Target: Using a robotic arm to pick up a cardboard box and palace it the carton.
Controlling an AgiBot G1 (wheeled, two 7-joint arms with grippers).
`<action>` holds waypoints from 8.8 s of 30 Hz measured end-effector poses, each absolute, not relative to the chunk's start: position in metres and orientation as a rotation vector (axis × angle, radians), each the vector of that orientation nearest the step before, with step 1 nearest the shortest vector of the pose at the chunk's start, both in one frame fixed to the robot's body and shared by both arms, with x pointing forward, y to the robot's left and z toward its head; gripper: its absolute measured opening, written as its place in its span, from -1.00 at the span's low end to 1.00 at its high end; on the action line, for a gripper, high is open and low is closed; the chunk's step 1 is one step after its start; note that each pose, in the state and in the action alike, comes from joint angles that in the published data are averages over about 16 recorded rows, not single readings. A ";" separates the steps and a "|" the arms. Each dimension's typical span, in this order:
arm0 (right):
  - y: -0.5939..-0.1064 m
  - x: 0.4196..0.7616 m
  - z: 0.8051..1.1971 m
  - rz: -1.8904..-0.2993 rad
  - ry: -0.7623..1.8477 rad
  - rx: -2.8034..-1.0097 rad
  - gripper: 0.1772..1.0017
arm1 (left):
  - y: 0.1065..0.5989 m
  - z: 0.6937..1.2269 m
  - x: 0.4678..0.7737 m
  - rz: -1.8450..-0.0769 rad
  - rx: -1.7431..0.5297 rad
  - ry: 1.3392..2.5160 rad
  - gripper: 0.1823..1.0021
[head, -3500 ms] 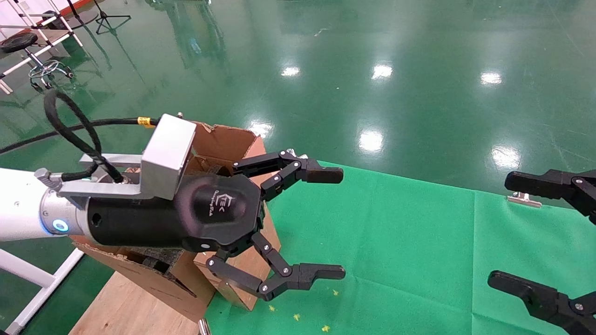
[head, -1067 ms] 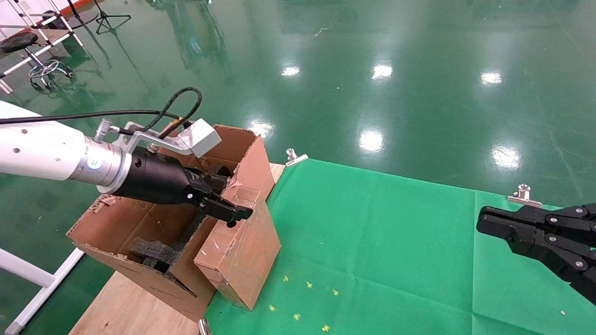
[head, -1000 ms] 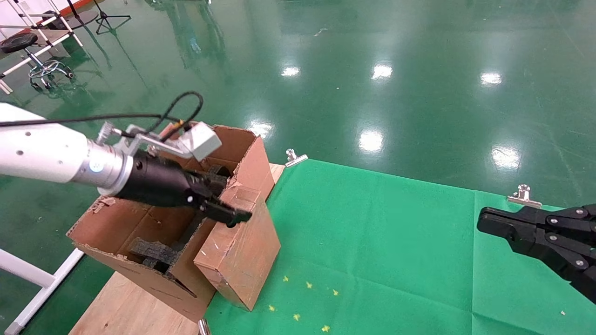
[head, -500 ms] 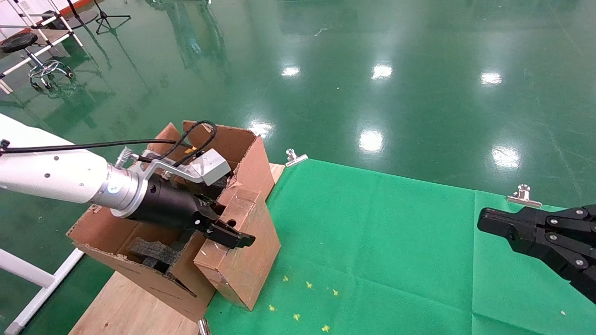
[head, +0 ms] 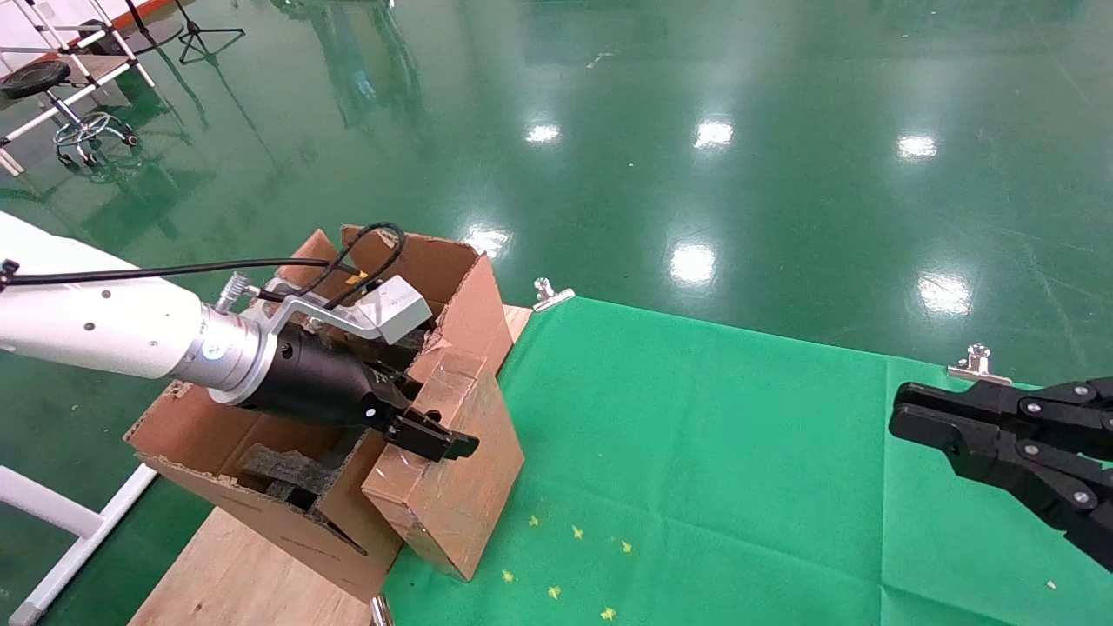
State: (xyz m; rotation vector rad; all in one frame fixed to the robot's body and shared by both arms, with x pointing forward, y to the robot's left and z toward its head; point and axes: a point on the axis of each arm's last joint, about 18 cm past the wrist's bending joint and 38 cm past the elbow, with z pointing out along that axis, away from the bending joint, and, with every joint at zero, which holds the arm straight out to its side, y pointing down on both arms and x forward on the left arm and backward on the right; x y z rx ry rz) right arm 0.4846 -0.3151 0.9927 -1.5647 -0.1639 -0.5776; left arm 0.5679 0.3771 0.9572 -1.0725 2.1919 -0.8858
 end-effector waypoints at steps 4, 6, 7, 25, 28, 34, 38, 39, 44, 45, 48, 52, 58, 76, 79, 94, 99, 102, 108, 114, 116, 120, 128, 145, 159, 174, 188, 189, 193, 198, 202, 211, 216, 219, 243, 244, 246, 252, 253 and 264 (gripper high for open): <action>-0.315 0.485 0.993 -0.578 -0.164 -1.565 -0.85 | 0.377 0.957 0.568 -0.886 -1.073 2.192 0.90; -0.315 0.485 0.993 -0.578 -0.164 -1.565 -0.80 | 0.377 0.957 0.568 -0.887 -1.073 2.192 0.87; -0.315 0.485 0.993 -0.578 -0.164 -1.565 -0.77 | 0.377 0.957 0.568 -0.887 -1.073 2.192 0.84; -0.315 0.485 0.993 -0.578 -0.164 -1.565 0.06 | 0.379 0.975 0.560 -0.969 -0.997 2.207 0.01; -0.315 0.485 0.993 -0.578 -0.164 -1.565 0.24 | 0.384 0.991 0.556 -1.023 -0.950 2.193 -0.17; -0.315 0.485 0.993 -0.578 -0.164 -1.565 0.54 | 0.408 1.040 0.542 -1.151 -0.843 2.096 -0.42; -0.315 0.485 0.993 -0.578 -0.164 -1.565 0.70 | 0.436 1.078 0.530 -1.212 -0.798 1.980 -0.49; -0.315 0.485 0.993 -0.578 -0.164 -1.565 0.74 | 0.444 1.086 0.526 -1.221 -0.791 1.949 -0.50; -0.315 0.485 0.993 -0.578 -0.164 -1.565 0.88 | 0.485 1.114 0.513 -1.190 -0.779 1.826 -0.53; -0.315 0.485 0.993 -0.578 -0.164 -1.565 0.91 | 0.492 1.116 0.512 -1.173 -0.782 1.810 -0.53; -0.315 0.485 0.993 -0.578 -0.164 -1.565 0.94 | 0.516 1.117 0.511 -1.104 -0.804 1.775 -0.53; -0.315 0.485 0.993 -0.578 -0.164 -1.565 0.98 | 0.543 1.107 0.517 -0.987 -0.850 1.764 -0.54; -0.315 0.485 0.993 -0.578 -0.164 -1.565 1.00 | 0.571 1.074 0.539 -0.823 -0.950 1.788 -0.55; -0.315 0.485 0.993 -0.578 -0.164 -1.565 1.00 | 0.590 0.998 0.601 -0.723 -1.330 1.706 -0.60; -0.315 0.485 0.993 -0.578 -0.164 -1.565 1.00 | 0.591 0.990 0.607 -0.707 -1.358 1.689 -0.60; -0.315 0.485 0.993 -0.578 -0.164 -1.565 1.00 | 0.591 0.940 0.629 -0.607 -1.406 1.679 -0.60; -0.315 0.485 0.993 -0.578 -0.164 -1.565 1.00 | 0.586 0.919 0.637 -0.580 -1.417 1.700 -0.61; -0.315 0.485 0.993 -0.578 -0.164 -1.565 1.00 | 0.584 0.906 0.641 -0.560 -1.421 1.702 -0.61; -0.315 0.485 0.993 -0.578 -0.164 -1.565 1.00 | 0.582 0.884 0.651 -0.512 -1.423 1.681 -0.61; -0.315 0.485 0.993 -0.578 -0.164 -1.565 1.00 | 0.580 0.866 0.660 -0.473 -1.413 1.659 -0.62; -0.315 0.485 0.993 -0.578 -0.164 -1.565 1.00 | 0.578 0.861 0.662 -0.465 -1.409 1.655 -0.62; -0.315 0.485 0.993 -0.578 -0.164 -1.565 1.00 | 0.576 0.855 0.665 -0.457 -1.405 1.655 -0.61; -0.315 0.485 0.993 -0.578 -0.163 -1.565 1.00 | 0.574 0.851 0.666 -0.455 -1.402 1.663 -0.55; -0.315 0.485 0.993 -0.578 -0.163 -1.565 1.00 | 0.576 0.889 0.666 -0.550 -1.358 1.618 0.03; -0.315 0.485 0.993 -0.578 -0.163 -1.564 1.00 | 0.580 0.967 0.647 -0.786 -1.249 1.531 0.70; -0.315 0.485 0.993 -0.578 -0.163 -1.564 1.00 | 0.571 1.017 0.619 -0.930 -1.105 1.528 0.98; -0.315 0.485 0.993 -0.578 -0.163 -1.564 1.00 | 0.523 1.015 0.624 -1.075 -0.947 1.621 1.00; -0.315 0.485 0.993 -0.578 -0.163 -1.564 1.00 | 0.518 1.015 0.624 -1.091 -0.928 1.630 1.00; -0.315 0.485 0.993 -0.578 -0.163 -1.564 1.00 | 0.497 1.015 0.621 -1.153 -0.849 1.668 1.00; -0.315 0.485 0.993 -0.578 -0.163 -1.564 1.00 | 0.470 1.014 0.616 -1.231 -0.746 1.714 1.00; -0.315 0.485 0.993 -0.578 -0.163 -1.564 1.00 | 0.449 1.013 0.610 -1.292 -0.659 1.748 1.00; -0.315 0.485 0.993 -0.578 -0.163 -1.564 1.00 | 0.405 1.010 0.588 -1.426 -0.450 1.818 1.00; -0.315 0.485 0.993 -0.578 -0.163 -1.564 1.00 | 0.381 1.008 0.573 -1.499 -0.327 1.851 1.00; -0.315 0.485 0.993 -0.578 -0.163 -1.564 1.00 | 0.368 1.006 0.562 -1.542 -0.250 1.868 1.00; -0.315 0.485 0.993 -0.578 -0.162 -1.564 1.00 | 0.298 0.991 0.470 -1.811 0.303 1.925 1.00; -0.315 0.485 0.993 -0.578 -0.162 -1.564 1.00 | 0.297 0.991 0.469 -1.814 0.310 1.925 1.00; -0.315 0.485 0.993 -0.578 -0.162 -1.564 1.00 | 0.296 0.991 0.468 -1.818 0.318 1.925 1.00; -0.315 0.485 0.993 -0.578 -0.162 -1.564 1.00 | 0.297 0.991 0.469 -1.816 0.313 1.925 1.00; -0.315 0.485 0.993 -0.578 -0.162 -1.564 1.00 | 0.297 0.991 0.469 -1.815 0.310 1.925 1.00; -0.315 0.485 0.993 -0.578 -0.162 -1.564 1.00 | 0.299 0.992 0.473 -1.805 0.289 1.925 1.00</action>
